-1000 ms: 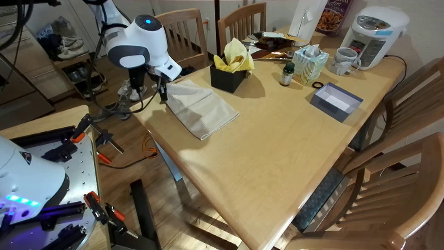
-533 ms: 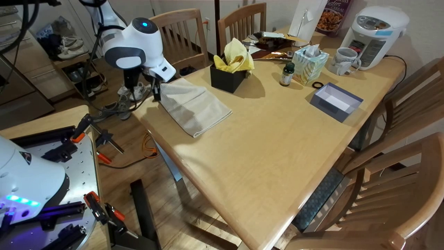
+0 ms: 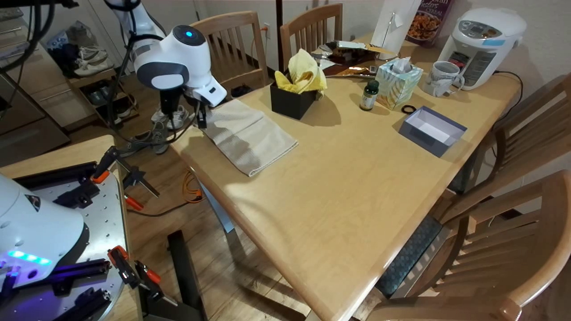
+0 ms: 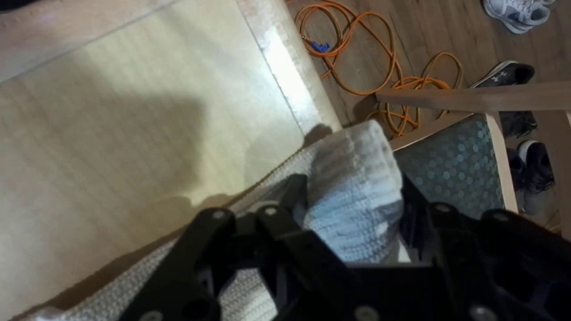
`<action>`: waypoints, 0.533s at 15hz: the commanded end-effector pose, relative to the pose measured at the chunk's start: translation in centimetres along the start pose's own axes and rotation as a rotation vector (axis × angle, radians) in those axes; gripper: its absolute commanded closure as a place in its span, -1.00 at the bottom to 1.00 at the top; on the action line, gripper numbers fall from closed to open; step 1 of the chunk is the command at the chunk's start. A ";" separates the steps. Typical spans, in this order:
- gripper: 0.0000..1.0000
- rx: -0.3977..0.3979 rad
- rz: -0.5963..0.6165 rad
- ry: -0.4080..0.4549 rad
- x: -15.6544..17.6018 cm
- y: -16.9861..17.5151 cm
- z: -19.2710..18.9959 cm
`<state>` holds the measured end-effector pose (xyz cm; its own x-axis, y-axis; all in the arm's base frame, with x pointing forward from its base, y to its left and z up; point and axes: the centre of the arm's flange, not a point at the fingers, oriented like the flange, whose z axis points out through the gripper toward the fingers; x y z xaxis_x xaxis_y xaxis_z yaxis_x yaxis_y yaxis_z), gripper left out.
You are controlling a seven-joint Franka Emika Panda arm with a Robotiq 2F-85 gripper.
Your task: Move the white towel to the left
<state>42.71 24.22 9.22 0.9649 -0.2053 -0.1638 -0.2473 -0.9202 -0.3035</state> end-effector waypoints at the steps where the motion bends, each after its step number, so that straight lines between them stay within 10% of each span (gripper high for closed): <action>1: -0.65 -0.011 0.021 -0.013 -0.4 0.8 -1.2; 8: -1.00 -0.204 0.078 -0.199 -1.5 0.3 -3.7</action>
<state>42.19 22.69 10.19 0.9333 -0.2107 -0.2909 -0.2737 -0.9416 -0.1962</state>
